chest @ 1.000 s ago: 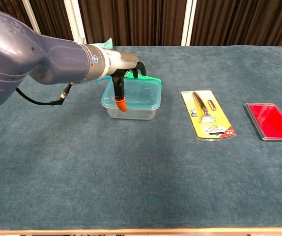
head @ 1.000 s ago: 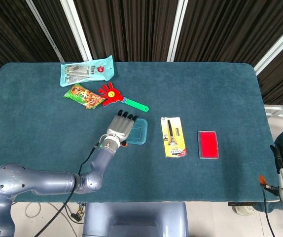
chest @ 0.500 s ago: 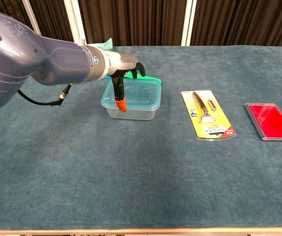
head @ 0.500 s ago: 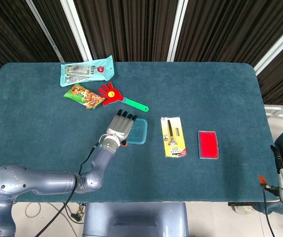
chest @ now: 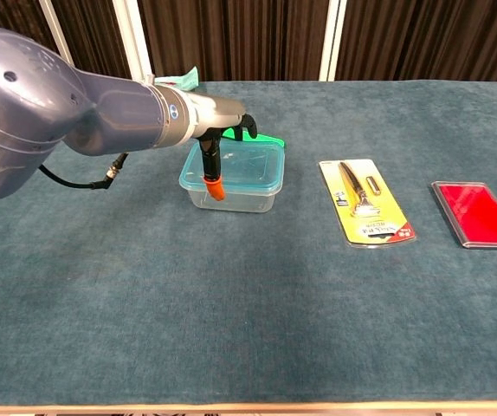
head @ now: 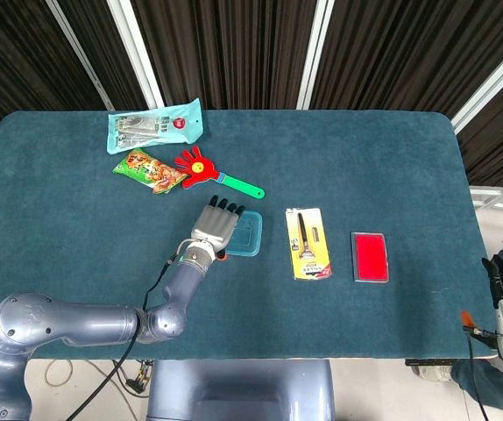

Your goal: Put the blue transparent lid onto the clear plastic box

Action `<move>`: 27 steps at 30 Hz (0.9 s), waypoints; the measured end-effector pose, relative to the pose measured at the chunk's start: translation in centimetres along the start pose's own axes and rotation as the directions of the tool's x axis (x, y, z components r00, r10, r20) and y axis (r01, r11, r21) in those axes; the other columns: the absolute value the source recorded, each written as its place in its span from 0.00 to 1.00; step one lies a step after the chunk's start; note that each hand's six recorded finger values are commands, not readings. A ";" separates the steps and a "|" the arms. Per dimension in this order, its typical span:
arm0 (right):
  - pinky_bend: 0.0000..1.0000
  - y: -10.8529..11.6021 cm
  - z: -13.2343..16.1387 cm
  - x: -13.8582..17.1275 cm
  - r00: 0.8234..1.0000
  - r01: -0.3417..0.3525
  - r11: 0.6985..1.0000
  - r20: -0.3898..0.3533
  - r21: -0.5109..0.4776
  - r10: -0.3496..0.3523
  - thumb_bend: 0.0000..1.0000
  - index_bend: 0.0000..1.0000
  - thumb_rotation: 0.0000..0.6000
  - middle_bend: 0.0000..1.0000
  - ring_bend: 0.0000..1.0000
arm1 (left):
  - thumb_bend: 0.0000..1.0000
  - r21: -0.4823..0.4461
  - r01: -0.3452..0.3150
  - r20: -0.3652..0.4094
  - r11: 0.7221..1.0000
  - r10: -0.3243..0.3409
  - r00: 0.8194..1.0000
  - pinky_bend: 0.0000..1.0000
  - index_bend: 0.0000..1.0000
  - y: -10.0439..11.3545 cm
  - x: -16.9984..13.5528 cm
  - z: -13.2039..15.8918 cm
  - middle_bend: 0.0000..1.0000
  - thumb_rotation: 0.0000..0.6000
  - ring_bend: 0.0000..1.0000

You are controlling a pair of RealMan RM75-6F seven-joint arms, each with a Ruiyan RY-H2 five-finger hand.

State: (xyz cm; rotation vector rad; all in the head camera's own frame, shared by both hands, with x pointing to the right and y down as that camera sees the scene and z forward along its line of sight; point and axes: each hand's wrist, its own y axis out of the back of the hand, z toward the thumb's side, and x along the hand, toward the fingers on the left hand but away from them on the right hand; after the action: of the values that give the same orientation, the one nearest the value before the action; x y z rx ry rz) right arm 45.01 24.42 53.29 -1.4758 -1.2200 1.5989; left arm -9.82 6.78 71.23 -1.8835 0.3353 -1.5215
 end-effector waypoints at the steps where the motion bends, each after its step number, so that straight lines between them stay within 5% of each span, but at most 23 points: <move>1: 0.00 0.0 0.0 0.0 1.000 -0.001 1.000 0.000 0.000 0.001 0.34 0.00 1.00 0.01 0.00 | 0.26 -0.001 0.001 -0.001 1.000 -0.001 1.000 0.03 0.12 0.0 0.0 0.0 0.27 1.00 0.06; 27: 0.00 -0.1 -0.1 0.0 1.000 -0.004 1.000 0.007 0.004 0.004 0.34 0.00 1.00 0.01 0.00 | 0.16 0.045 -0.032 0.009 0.998 0.032 0.999 0.02 0.08 0.4 -0.3 0.0 0.15 1.00 0.04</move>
State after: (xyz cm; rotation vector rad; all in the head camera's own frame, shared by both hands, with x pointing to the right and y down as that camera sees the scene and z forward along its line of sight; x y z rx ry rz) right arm 45.08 24.51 53.38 -1.4722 -1.2178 1.6098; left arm -9.77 6.64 70.74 -1.8408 0.3232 -1.4873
